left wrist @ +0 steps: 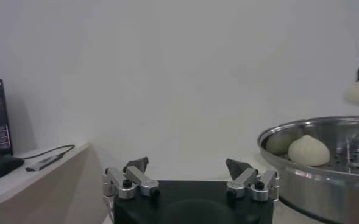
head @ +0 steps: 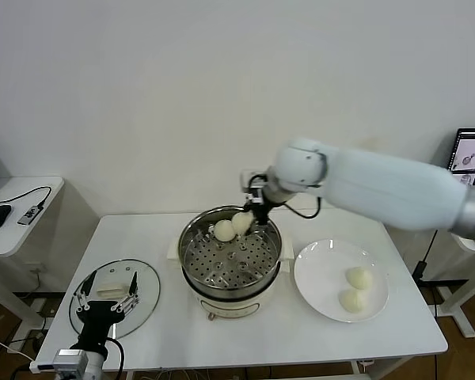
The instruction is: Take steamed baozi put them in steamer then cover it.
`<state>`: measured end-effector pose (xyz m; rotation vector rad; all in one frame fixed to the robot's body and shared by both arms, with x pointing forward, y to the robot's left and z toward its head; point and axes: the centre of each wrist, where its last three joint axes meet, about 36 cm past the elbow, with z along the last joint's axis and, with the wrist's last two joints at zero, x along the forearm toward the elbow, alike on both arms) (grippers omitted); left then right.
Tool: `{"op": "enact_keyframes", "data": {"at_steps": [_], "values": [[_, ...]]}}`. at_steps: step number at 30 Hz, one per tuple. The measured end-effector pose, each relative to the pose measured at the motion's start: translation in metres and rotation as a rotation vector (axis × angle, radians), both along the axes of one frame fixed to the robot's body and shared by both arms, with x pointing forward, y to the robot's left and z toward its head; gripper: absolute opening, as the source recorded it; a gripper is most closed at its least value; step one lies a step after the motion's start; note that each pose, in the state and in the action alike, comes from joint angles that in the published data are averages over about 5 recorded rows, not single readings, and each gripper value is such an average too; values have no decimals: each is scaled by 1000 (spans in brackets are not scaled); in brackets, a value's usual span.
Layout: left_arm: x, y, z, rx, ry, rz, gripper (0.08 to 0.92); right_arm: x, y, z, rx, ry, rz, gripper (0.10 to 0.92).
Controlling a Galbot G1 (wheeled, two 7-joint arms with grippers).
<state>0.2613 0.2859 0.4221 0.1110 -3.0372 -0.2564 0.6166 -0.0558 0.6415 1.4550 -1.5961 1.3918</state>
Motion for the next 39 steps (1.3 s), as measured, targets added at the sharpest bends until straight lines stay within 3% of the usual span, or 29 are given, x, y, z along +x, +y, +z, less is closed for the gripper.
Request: {"op": "enact_keyframes", "data": {"at_steps": [16,22,27,39], "values": [[0,0,-3,-2,-2,6,823,9,72,-56,3,62,0,569],[1,0,-3,-1,-4,7,823,14,75,-66,0,66,-10,677],[3,0,-4,1,-3,2,823,17,68,-52,8,77,1,802],[8,-3,-5,-2,-5,-13,823,13,-22,23,-50,66,52,823]]}}
